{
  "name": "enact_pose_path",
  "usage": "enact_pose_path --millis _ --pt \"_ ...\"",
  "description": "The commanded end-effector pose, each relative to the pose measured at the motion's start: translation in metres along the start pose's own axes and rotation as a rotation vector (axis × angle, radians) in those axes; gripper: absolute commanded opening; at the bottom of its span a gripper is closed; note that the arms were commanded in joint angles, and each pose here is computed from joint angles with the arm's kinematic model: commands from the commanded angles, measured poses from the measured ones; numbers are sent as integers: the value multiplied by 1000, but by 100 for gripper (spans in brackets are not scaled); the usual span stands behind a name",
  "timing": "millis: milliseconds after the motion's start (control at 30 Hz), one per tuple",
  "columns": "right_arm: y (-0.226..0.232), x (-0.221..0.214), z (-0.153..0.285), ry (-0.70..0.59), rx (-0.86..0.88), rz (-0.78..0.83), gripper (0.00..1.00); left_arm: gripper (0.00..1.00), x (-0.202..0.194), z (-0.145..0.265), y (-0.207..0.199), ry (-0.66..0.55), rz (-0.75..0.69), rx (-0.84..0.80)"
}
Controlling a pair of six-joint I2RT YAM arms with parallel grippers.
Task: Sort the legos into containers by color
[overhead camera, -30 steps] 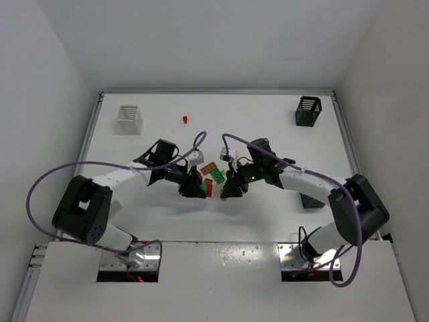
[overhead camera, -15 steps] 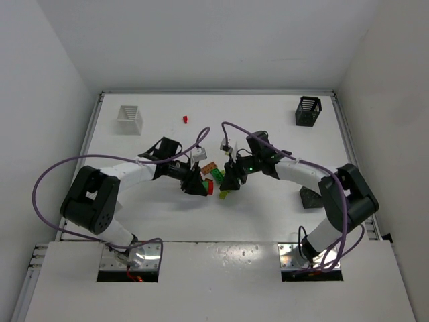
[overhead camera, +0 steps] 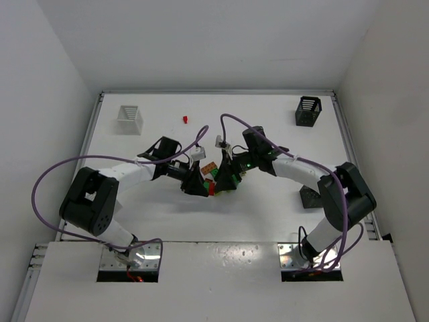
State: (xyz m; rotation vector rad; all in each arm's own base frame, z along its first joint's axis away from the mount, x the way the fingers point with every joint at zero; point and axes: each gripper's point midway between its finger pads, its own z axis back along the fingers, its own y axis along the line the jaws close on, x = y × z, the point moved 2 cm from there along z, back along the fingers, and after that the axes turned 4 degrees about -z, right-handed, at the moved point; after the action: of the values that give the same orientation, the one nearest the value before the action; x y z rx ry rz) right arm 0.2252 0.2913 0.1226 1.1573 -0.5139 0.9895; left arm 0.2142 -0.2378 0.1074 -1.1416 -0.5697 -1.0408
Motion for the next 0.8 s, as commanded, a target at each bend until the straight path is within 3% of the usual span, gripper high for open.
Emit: enact_pose_path --millis 0,267,367,467,600,767 --pt "9 17 -5 -31 71 51 61 0 26 6 -9 -59 -74 -37" --pt "10 20 -13 -26 87 56 65 0 32 4 -11 -61 -85 -44" --pt "11 22 -16 -25 94 56 54 0 32 4 -11 -61 -85 -44" --pt "9 19 -17 -21 94 49 35 0 32 4 -10 -58 -76 -35" --pt "8 16 -18 -15 86 40 1 0 34 5 -12 -61 -84 -34" --pt "-9 6 5 -7 -35 13 0 0 18 23 8 -60 -31 83"
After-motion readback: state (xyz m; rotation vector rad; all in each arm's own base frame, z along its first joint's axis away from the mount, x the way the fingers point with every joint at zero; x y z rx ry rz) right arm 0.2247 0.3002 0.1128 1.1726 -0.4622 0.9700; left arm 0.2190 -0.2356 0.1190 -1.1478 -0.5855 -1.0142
